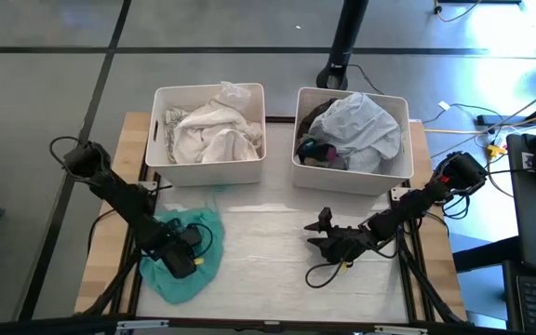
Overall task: Sort clothes
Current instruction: Put the light blue shirt into the right white bin
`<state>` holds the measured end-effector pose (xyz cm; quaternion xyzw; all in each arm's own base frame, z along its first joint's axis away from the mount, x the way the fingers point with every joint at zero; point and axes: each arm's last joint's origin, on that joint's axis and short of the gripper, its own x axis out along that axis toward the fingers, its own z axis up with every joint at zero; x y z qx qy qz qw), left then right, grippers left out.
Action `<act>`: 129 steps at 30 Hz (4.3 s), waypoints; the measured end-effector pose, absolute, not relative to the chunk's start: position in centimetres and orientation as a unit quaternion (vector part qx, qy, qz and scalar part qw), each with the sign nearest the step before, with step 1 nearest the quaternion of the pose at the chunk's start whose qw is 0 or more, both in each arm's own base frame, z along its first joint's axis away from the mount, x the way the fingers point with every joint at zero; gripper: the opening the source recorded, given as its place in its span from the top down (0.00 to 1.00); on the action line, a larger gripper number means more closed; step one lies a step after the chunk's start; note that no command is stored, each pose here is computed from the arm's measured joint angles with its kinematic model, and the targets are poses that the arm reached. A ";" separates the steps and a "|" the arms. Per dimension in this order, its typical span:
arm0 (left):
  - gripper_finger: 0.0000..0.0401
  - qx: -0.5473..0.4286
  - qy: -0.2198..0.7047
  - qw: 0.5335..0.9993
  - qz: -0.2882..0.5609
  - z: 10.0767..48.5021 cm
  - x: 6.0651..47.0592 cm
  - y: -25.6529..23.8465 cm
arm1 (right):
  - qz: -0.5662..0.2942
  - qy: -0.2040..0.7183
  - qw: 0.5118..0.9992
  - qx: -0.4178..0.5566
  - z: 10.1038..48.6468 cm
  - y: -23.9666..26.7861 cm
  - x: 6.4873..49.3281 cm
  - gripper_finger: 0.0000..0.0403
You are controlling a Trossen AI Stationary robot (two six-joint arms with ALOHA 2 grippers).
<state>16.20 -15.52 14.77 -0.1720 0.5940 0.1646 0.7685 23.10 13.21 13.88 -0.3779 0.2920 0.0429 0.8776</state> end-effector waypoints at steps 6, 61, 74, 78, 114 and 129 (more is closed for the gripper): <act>0.97 -0.170 0.503 0.845 0.063 15.5 18.8 -16.7 | 0.043 0.292 0.878 -0.378 13.9 13.2 23.1 0.45; 0.97 0.019 0.415 0.901 0.128 12.3 32.2 -12.2 | 0.165 0.197 0.894 -0.366 14.9 14.6 32.1 0.45; 0.97 0.033 0.376 0.921 0.097 12.7 32.8 -12.8 | 0.104 0.379 0.840 -0.374 10.1 10.6 35.9 0.47; 0.95 0.018 0.375 0.923 0.083 12.7 32.9 -13.0 | 0.117 0.379 0.840 -0.369 9.9 10.5 35.9 0.61; 0.58 -0.008 0.337 0.932 0.129 20.9 28.0 -14.2 | -0.022 0.269 0.783 -0.561 25.1 12.8 29.1 0.95; 0.58 -0.007 0.342 0.930 0.137 20.0 27.6 -14.2 | -0.261 0.190 0.752 -0.575 38.7 6.7 18.8 0.95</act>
